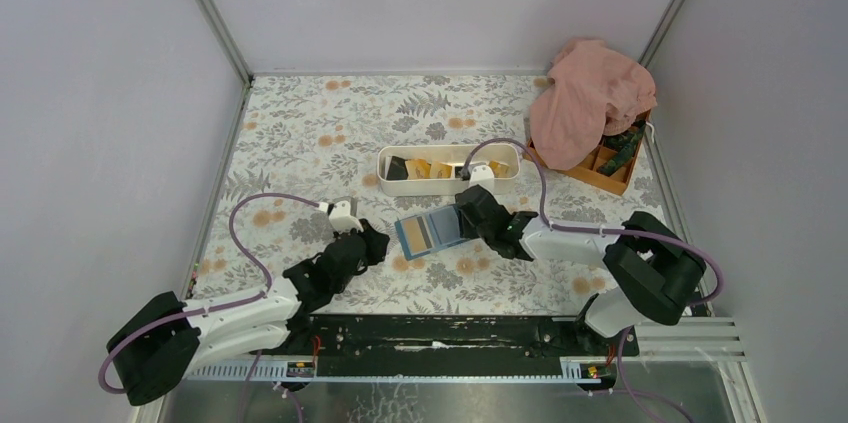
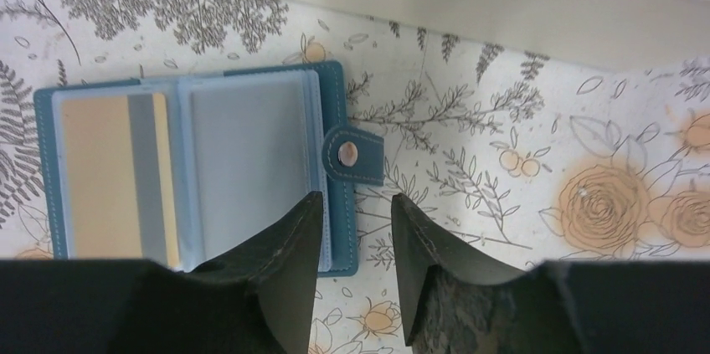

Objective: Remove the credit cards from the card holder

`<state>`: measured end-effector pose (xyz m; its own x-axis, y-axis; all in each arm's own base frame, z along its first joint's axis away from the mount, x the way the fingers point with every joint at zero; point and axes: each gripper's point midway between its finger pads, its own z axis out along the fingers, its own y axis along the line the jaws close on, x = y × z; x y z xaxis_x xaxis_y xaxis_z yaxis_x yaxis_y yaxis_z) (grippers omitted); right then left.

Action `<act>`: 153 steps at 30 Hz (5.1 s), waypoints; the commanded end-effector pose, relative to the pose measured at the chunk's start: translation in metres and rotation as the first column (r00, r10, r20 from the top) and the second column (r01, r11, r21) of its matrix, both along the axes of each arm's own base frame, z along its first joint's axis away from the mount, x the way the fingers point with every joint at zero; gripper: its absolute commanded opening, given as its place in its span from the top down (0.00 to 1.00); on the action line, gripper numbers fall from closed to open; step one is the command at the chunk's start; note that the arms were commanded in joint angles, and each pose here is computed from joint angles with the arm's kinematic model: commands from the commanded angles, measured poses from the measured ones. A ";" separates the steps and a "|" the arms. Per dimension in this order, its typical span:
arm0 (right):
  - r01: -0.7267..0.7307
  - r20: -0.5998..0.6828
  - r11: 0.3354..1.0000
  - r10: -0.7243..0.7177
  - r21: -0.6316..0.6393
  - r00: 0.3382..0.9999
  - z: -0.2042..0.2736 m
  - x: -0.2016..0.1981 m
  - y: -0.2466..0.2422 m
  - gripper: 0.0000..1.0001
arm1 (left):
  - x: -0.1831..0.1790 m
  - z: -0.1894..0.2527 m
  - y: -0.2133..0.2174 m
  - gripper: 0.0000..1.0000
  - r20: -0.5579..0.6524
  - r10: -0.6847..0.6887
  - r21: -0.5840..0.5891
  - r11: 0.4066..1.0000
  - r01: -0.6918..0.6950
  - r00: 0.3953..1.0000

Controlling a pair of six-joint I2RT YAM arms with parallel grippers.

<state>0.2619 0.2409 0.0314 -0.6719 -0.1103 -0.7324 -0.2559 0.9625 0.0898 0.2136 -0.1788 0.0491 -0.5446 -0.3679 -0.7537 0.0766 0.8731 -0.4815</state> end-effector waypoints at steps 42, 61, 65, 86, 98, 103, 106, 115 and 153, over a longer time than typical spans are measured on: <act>-0.021 0.141 0.996 0.010 0.083 0.990 0.073 -0.001 -0.002 0.61 | 0.017 0.030 -0.044 0.83 0.070 -0.112 -0.087 0.989 0.118 0.991; -0.265 0.117 0.884 0.238 0.385 0.964 0.052 -0.008 0.094 1.00 | 0.047 0.023 -0.080 1.00 0.053 -0.223 -0.188 0.955 0.229 0.973; -0.245 0.096 0.893 0.225 0.378 0.970 0.039 -0.006 0.092 1.00 | 0.048 0.012 -0.082 1.00 0.027 -0.238 -0.169 0.956 0.239 0.971; -0.156 -0.016 0.907 0.177 0.390 0.984 -0.006 -0.003 0.081 0.46 | 0.042 -0.014 -0.074 1.00 -0.043 -0.229 -0.159 0.962 0.220 0.972; -0.179 -0.045 0.791 0.252 0.585 0.967 0.006 -0.016 0.099 0.47 | 0.040 -0.017 -0.071 1.00 -0.051 -0.232 -0.162 0.962 0.221 0.971; -0.195 -0.022 0.785 0.256 0.588 0.966 0.013 -0.013 0.097 0.47 | 0.039 -0.011 -0.071 1.00 -0.039 -0.238 -0.176 0.958 0.228 0.970; -0.186 -0.013 0.822 0.228 0.538 0.973 0.012 -0.008 0.088 0.47 | 0.040 -0.001 -0.069 1.00 -0.017 -0.229 -0.184 0.958 0.222 0.973; -0.181 0.005 0.927 0.190 0.328 0.982 0.023 0.001 0.073 0.45 | 0.044 0.032 -0.014 0.59 0.001 0.047 -0.179 0.983 -0.046 0.999; -0.114 -0.014 0.989 0.113 -0.090 0.993 0.001 -0.003 0.109 0.74 | 0.024 0.066 0.047 0.51 0.049 0.136 -0.033 0.990 -0.134 0.989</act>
<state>0.2599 0.3510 0.0208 -0.6627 -0.2779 -0.6954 -0.3830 0.9237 -0.0041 0.2341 -0.1280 0.1118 -0.4594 -0.4597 -0.7600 -0.0443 0.8665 -0.4973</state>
